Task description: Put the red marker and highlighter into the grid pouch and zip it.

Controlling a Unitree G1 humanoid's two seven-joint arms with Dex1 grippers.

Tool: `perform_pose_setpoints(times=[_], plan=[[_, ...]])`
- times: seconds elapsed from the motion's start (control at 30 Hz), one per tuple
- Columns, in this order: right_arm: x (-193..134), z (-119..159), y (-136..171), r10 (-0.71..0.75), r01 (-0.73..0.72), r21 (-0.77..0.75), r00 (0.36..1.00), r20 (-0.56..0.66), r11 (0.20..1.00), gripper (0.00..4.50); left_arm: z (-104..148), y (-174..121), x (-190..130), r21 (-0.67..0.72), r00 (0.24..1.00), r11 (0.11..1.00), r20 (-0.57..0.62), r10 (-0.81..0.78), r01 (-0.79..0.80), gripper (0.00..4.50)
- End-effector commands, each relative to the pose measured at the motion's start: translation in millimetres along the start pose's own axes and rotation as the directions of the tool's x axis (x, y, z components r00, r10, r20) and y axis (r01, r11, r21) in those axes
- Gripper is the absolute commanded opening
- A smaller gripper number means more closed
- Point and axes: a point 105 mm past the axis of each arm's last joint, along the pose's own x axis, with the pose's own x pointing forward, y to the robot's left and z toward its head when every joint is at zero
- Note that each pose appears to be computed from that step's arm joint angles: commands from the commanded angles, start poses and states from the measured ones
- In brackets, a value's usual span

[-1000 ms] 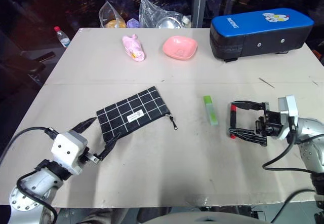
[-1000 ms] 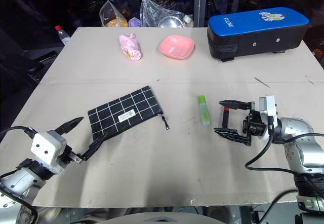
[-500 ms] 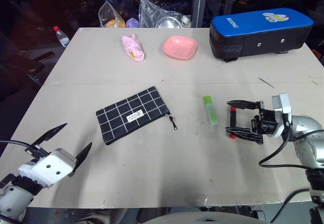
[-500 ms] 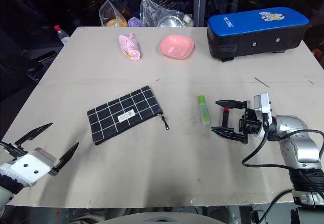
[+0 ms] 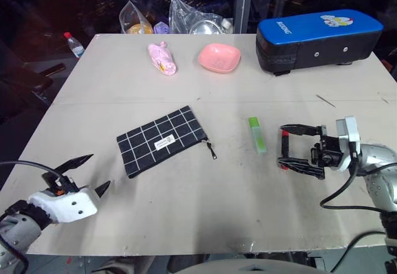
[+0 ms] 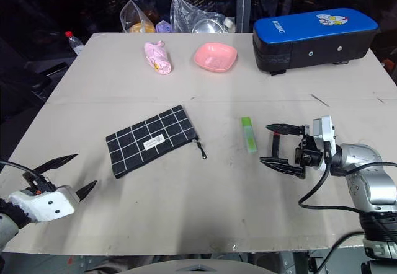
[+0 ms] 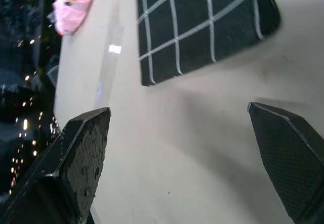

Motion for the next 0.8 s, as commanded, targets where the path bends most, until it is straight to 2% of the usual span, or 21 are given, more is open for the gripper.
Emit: perform_pose_setpoints(times=[0.03, 0.33, 0.7, 0.8], plan=[[-1, 13, 1, 0.004, -0.004, -0.046, 1.000, 0.017, 0.999, 4.50, -1, 3, 9, 0.035, 0.999, 0.999, 0.038, -0.014, 0.013, 4.43], [0, 17, 2, 0.010, -0.009, -0.050, 1.000, 0.015, 0.999, 4.50, 19, 2, 55, 0.125, 0.963, 0.989, 0.249, -0.105, 0.075, 4.43], [0, 17, 0, -0.011, 0.012, -0.062, 1.000, 0.017, 0.998, 4.50, 67, 8, 82, 0.196, 0.855, 0.980, 0.501, -0.131, 0.036, 4.43], [0, 17, 0, -0.018, 0.020, -0.063, 1.000, 0.022, 0.998, 4.50, 77, 12, 88, 0.196, 0.838, 0.981, 0.537, -0.097, -0.012, 4.43]])
